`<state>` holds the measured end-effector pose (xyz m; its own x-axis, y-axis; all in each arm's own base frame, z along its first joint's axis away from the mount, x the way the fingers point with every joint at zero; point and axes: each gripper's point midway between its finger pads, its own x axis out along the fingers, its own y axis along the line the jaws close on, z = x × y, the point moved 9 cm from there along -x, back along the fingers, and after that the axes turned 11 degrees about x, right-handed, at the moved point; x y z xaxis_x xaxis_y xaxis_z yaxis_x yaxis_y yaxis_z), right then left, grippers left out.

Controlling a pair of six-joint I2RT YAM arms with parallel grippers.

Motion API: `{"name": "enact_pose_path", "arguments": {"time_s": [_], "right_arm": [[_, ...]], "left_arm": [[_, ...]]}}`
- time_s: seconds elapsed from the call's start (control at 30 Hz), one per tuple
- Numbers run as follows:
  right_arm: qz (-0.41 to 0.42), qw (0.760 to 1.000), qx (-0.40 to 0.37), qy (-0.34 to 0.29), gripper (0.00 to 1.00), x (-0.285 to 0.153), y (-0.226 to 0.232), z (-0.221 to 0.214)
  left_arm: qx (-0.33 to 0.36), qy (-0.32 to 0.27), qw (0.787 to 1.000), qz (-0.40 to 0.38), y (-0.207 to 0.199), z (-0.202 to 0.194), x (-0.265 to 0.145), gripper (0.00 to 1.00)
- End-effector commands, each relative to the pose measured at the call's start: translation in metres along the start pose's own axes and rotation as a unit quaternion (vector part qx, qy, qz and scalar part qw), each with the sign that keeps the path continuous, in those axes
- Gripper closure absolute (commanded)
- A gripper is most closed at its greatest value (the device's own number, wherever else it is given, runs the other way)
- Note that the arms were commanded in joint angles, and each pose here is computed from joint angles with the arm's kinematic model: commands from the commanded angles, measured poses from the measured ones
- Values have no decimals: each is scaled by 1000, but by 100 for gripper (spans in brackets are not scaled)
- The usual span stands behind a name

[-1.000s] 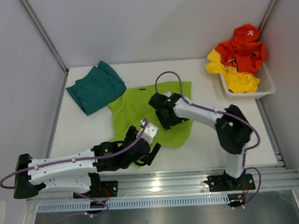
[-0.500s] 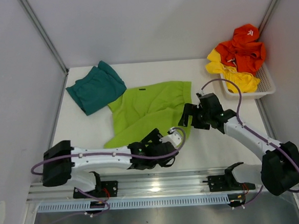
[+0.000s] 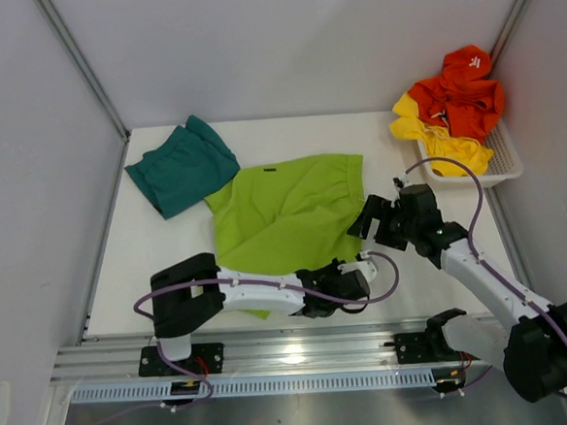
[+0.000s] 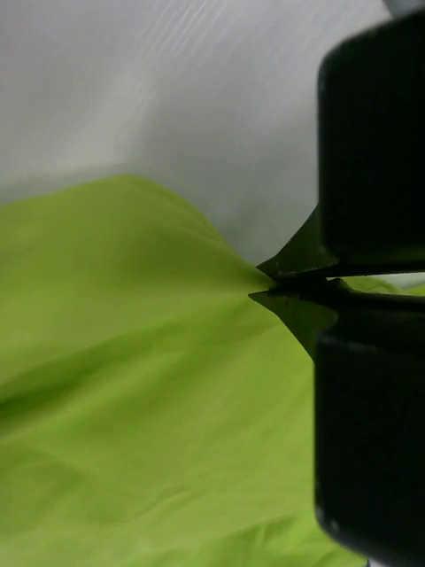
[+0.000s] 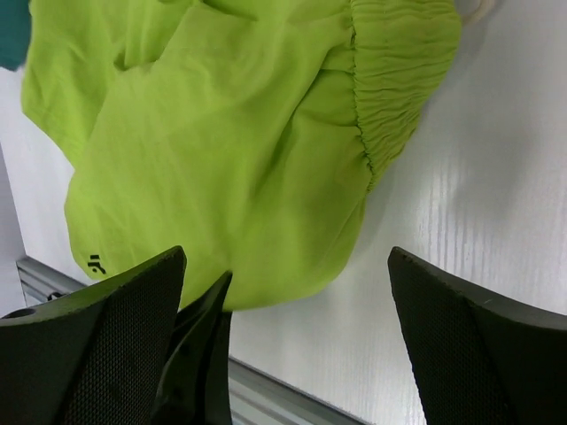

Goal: Fold and stack the shorts
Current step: Flatten the shorts out

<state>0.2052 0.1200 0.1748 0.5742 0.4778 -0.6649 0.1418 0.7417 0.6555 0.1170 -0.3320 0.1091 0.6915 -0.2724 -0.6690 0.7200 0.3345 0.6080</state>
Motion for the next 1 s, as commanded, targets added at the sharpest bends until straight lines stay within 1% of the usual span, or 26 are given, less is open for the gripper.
{"name": "enact_pose_path", "arguments": {"time_s": [0.0,0.03,0.13,0.17,0.2,0.23,0.27,0.3,0.33,0.37,0.4,0.43,0.47,0.5,0.53,0.57,0.6,0.67,0.7,0.73,0.8,0.87,0.9,0.93,0.97], "right_arm": [[0,999,15,-52,2,-12,0,6],[2,998,15,-68,2,-18,1,7],[-8,997,11,-76,2,-24,-1,8],[-13,997,11,-76,2,-25,-2,9],[-15,997,10,-79,2,-26,-3,10],[-14,997,9,-81,2,-27,-3,10],[-13,997,10,-82,2,-28,-3,11],[-13,996,11,-83,2,-28,-3,12],[-12,996,13,-84,2,-28,-3,13],[-9,996,13,-84,2,-28,-3,13],[-4,997,13,-82,2,-28,-1,14],[-5,997,14,-80,3,-27,-1,14],[1,997,14,-77,3,-25,0,15],[6,997,13,-71,3,-24,1,14],[13,998,12,-66,3,-22,2,14],[23,999,6,-49,3,-17,4,12],[27,999,-3,-44,3,-15,7,12],[24,999,-21,-22,3,-7,13,4],[27,999,-28,-17,3,-5,18,4],[37,999,-39,-7,3,-2,23,0],[67,997,-44,18,3,2,31,-7],[105,992,-69,33,4,3,44,-18],[115,989,-84,36,5,4,50,-22],[121,986,-112,31,5,4,54,-25],[126,981,-142,40,5,5,60,-35]], "left_arm": [[-41,-5,999,4,13,9,11,100],[-49,-1,999,0,13,4,11,100],[-90,-42,994,-36,26,3,-6,100],[-110,-80,987,-84,26,12,-16,100],[-123,-90,982,-114,28,2,-20,100],[-166,-151,964,-140,47,12,-45,100],[-201,-213,935,-200,61,21,-55,100],[-240,-220,915,-237,61,4,-57,100],[-277,-282,882,-255,83,7,-79,100],[-326,-293,866,-240,112,-5,-72,100],[-373,-281,846,-259,117,-19,-69,100],[-403,-266,840,-248,130,-30,-65,100],[-453,-230,835,-211,154,-53,-49,100],[-489,-195,821,-221,153,-71,-39,100],[-512,-186,807,-226,157,-81,-32,100],[-542,-165,793,-224,162,-100,-18,100],[-552,-156,783,-239,161,-104,-14,100],[-558,-109,785,-244,152,-114,4,100],[-561,-95,785,-246,147,-118,9,100],[-561,-99,784,-248,145,-118,13,100],[-568,-84,778,-256,135,-124,22,100],[-572,-82,774,-258,130,-127,27,100],[-574,-78,773,-258,128,-128,30,100],[-573,-79,774,-258,127,-129,31,100],[-574,-78,773,-259,127,-129,32,100]]}}
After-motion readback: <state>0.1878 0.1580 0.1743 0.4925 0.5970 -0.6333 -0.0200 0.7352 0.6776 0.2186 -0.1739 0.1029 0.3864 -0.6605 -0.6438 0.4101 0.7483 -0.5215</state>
